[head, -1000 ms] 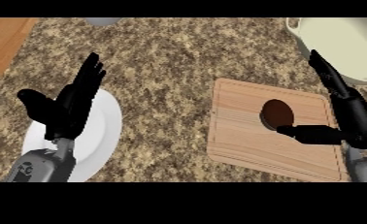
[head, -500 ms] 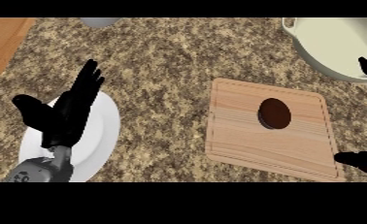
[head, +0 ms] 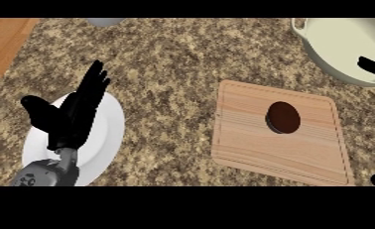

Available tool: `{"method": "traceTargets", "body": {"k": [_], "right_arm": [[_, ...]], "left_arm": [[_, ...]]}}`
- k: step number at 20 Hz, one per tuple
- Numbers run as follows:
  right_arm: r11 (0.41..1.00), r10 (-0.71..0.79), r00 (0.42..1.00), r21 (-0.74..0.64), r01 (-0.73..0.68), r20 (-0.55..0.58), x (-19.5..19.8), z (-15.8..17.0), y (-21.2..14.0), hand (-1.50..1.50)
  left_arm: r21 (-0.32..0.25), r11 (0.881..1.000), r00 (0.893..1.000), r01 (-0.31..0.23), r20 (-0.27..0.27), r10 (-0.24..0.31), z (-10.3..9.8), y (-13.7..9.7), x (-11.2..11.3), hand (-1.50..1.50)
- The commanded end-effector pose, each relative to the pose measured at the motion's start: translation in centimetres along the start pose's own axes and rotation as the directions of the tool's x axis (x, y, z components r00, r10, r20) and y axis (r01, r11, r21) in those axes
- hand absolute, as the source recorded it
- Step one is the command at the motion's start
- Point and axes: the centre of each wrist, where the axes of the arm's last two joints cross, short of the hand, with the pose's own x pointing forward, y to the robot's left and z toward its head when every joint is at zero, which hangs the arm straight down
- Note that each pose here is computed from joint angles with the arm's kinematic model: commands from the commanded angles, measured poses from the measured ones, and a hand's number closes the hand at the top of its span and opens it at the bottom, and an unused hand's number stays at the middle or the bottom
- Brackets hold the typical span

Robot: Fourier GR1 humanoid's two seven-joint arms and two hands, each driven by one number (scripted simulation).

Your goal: Pick the cupcake from the cutting board and place it in the pot

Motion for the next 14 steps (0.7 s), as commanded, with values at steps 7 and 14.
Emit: {"method": "traceTargets", "body": {"k": [7, 14], "right_arm": [[0.994, 0.033, 0.983, 0.104, -0.014, -0.18, 3.4, -3.3, 1.4, -1.5], [0.967, 0.143, 0.961, 0.239, -0.085, -0.236, 1.4, -3.0, 3.8, -1.5]], "left_arm": [[-0.019, 1.0, 1.0, -0.001, 0.003, 0.001, -0.3, 0.0, 1.3, 0.0], [-0.003, 1.0, 1.0, -0.006, -0.008, 0.006, 0.0, 0.5, 0.2, 0.0]]}}
